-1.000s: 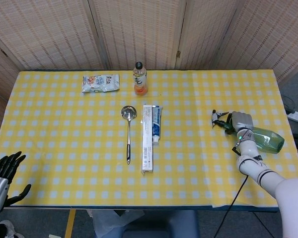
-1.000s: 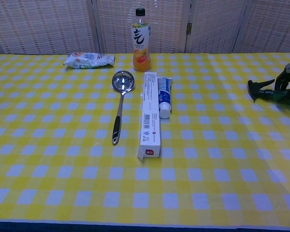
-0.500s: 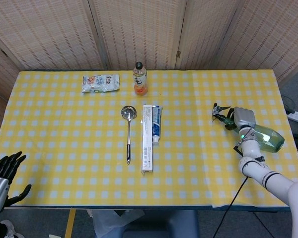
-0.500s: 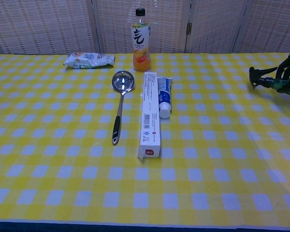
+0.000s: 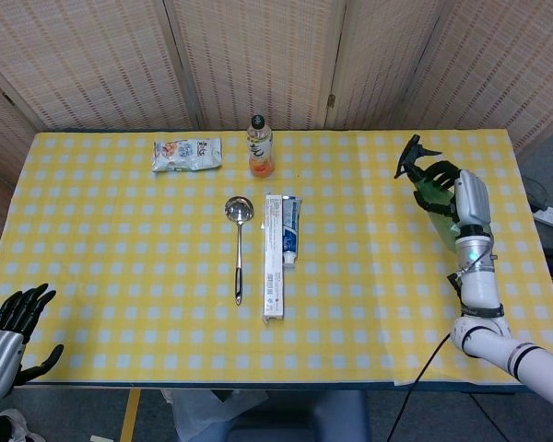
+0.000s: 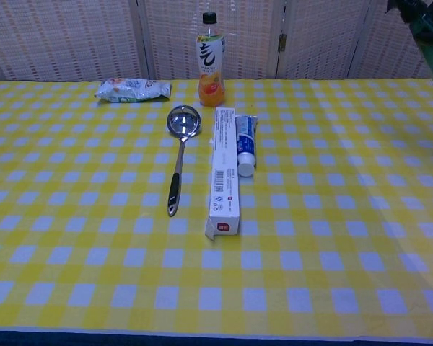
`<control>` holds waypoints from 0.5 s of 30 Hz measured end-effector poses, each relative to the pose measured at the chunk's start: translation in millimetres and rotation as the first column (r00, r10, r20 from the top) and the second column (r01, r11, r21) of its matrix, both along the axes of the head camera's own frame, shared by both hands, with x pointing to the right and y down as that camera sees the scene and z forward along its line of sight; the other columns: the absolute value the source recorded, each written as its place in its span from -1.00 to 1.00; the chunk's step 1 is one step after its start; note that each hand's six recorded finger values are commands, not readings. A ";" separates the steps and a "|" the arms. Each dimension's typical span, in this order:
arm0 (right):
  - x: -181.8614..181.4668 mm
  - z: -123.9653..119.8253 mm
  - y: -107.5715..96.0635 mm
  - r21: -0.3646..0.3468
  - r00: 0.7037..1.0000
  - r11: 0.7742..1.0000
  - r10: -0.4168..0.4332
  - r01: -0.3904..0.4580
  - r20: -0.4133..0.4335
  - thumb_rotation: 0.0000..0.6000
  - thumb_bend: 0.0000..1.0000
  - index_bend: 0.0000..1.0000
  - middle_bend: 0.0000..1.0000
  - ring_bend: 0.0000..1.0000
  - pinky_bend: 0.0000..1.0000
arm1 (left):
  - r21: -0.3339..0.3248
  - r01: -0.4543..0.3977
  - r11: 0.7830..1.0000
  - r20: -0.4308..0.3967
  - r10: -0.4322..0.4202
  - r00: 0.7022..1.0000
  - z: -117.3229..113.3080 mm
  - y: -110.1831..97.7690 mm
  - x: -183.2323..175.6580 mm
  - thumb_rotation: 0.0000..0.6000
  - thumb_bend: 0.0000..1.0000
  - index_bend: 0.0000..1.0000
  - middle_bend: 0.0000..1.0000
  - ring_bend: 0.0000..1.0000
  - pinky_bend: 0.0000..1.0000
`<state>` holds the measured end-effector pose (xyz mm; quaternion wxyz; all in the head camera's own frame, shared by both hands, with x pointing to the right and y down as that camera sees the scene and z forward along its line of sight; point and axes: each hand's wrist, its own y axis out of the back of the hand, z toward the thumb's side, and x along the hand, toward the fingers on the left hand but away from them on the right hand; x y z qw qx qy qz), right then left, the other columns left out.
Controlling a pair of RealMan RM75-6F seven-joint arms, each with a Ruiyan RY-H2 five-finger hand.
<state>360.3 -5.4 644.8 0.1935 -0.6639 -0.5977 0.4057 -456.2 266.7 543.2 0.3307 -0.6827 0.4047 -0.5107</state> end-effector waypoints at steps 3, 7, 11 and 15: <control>-3.2 -16.0 9.7 0.125 0.991 0.992 0.010 -0.027 0.135 1.00 -0.33 0.45 -0.03 0.13 0.26 | 0.000 0.001 1.000 0.001 -0.001 1.000 0.0 0.1 0.0 1.00 -0.22 -1.00 -0.89 -0.86 -1.00; -1.8 -15.7 31.5 0.226 0.952 0.968 0.039 -0.112 0.305 1.00 -0.33 0.45 -0.07 0.12 0.24 | -0.001 -0.004 1.000 -0.002 0.004 1.000 -0.2 0.8 1.5 1.00 -0.22 -1.00 -0.89 -0.86 -1.00; 6.3 -1.9 47.3 0.262 0.905 0.943 0.079 -0.203 0.418 1.00 -0.33 0.42 -0.10 0.11 0.24 | 0.000 -0.005 1.000 -0.003 0.005 1.000 -1.2 1.2 1.8 1.00 -0.22 -1.00 -0.89 -0.86 -1.00; 11.6 10.2 59.2 0.290 0.853 0.915 0.100 -0.282 0.512 1.00 -0.33 0.41 -0.11 0.10 0.23 | 0.002 0.002 1.000 -0.005 -0.002 1.000 -2.1 0.9 0.1 1.00 -0.22 -1.00 -0.89 -0.86 -1.00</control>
